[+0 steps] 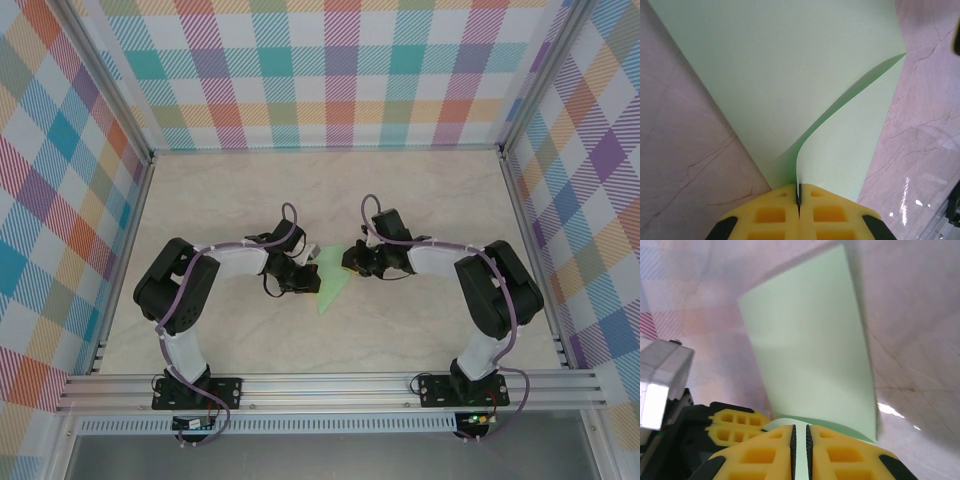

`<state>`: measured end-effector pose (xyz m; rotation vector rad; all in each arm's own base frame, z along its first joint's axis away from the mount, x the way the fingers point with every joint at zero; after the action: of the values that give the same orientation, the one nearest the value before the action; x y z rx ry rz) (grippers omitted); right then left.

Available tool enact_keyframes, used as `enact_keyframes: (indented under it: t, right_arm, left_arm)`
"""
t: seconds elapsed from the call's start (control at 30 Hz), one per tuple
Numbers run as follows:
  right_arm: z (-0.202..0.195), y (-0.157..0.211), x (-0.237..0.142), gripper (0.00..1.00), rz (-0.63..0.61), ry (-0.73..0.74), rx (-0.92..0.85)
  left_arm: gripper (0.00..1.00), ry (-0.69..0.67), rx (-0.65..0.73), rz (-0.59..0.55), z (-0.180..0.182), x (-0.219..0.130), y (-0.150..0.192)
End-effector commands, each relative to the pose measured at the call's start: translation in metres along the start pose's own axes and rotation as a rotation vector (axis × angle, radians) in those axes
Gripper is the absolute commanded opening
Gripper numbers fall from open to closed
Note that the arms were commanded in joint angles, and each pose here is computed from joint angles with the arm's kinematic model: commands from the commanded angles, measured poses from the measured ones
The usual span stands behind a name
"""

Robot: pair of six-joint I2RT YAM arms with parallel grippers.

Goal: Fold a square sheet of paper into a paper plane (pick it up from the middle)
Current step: Third fold the triangle at the center of the table.

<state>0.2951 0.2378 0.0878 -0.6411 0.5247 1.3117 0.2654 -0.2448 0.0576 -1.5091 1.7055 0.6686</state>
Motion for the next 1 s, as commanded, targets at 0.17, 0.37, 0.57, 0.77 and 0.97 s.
enact_keyframes:
  t: [0.17, 0.37, 0.57, 0.77, 0.97]
  right_arm:
    - [-0.005, 0.005, 0.017, 0.14, 0.080, -0.030, 0.017]
    - [-0.026, 0.012, 0.024, 0.14, 0.081, 0.048, 0.045]
    - [-0.022, 0.008, 0.020, 0.13, 0.060, 0.048, 0.027]
    - [0.014, 0.004, 0.006, 0.14, 0.045, -0.106, -0.054]
    - [0.013, 0.016, 0.026, 0.13, 0.115, -0.122, -0.047]
  left_arm:
    - [0.05, -0.109, -0.045, 0.065, 0.028, 0.012, 0.018]
    - [0.05, -0.111, -0.044, 0.067, 0.029, 0.012, 0.020]
    - [0.05, -0.112, -0.043, 0.070, 0.030, 0.013, 0.021]
    - [0.06, -0.111, -0.044, 0.069, 0.030, 0.013, 0.021]
    - [0.06, -0.112, -0.041, 0.068, 0.029, 0.012, 0.020]
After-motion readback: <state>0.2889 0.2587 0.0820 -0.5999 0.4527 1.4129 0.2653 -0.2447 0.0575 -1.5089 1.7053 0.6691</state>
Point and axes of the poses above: each hand's point on the last joint's axis, 136 mm out from that joint toward the fingers, its own x axis out along the fingers, its own z axis along the line the jaws close on, y = z × x, the point moved 5 cm from there along -x, back along the fingers, and after that the axes turned 3 degrees about -x, right-handed, at the moved point
